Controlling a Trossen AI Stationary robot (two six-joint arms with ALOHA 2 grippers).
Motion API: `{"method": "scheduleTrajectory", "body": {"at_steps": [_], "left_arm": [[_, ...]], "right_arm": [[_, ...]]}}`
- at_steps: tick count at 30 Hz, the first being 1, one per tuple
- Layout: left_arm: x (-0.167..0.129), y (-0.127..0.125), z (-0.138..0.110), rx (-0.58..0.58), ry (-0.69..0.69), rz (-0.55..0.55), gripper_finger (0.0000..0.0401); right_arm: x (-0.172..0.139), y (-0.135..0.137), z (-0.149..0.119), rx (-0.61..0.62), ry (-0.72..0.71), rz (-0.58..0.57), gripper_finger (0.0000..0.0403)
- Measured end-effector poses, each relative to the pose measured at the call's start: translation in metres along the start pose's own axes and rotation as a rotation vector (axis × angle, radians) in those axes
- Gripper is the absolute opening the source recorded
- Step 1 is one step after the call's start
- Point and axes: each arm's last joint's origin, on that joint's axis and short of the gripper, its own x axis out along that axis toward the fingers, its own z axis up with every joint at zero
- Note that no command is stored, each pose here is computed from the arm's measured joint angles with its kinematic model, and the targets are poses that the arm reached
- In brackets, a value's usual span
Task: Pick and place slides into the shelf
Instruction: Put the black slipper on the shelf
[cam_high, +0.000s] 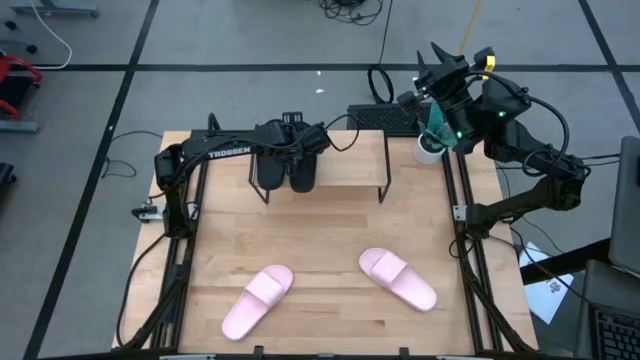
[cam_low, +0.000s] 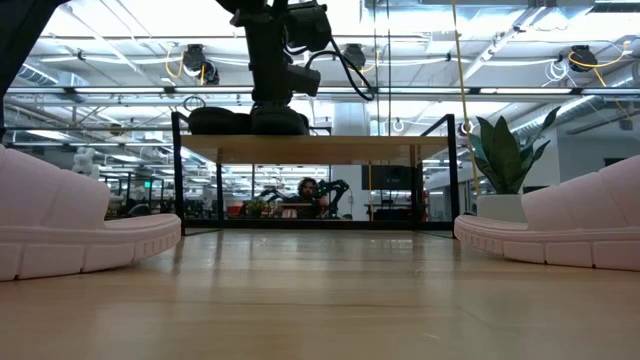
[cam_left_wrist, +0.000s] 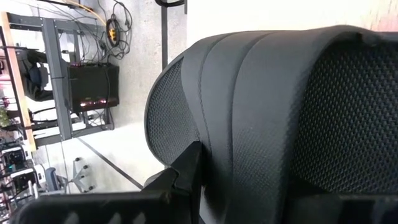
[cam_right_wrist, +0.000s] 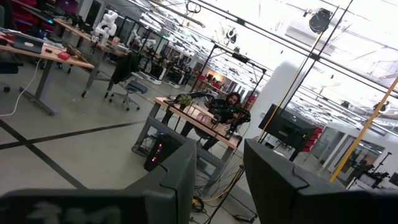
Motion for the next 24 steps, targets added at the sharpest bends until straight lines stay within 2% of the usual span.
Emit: {"method": "scheduleTrajectory", "body": {"at_steps": [5, 12, 16, 20, 24], "left_arm": [[0.0001, 0.0001, 0.0, -0.006, 0.0, 0.0, 0.0106], [-0.0011, -0.0003, 0.0011, -0.001, 0.002, 0.028, 0.0211], [-0.0015, -0.0004, 0.0014, 0.011, 0.005, 0.041, 0.0252], [-0.0016, -0.0002, 0.0013, 0.009, 0.005, 0.042, 0.0269], [-0.0017, -0.0003, 0.0013, 0.008, 0.006, 0.042, 0.0268]], "right_arm": [[0.0, 0.0, 0.0, 0.0, 0.0, 0.0, 0.0125], [0.0, 0.0, 0.0, 0.0, 0.0, 0.0, 0.0125], [0.0, 0.0, 0.0, 0.0, 0.0, 0.0, 0.0125], [0.0, 0.0, 0.0, 0.0, 0.0, 0.0, 0.0125], [0.0, 0.0, 0.0, 0.0, 0.0, 0.0, 0.0125]]}}
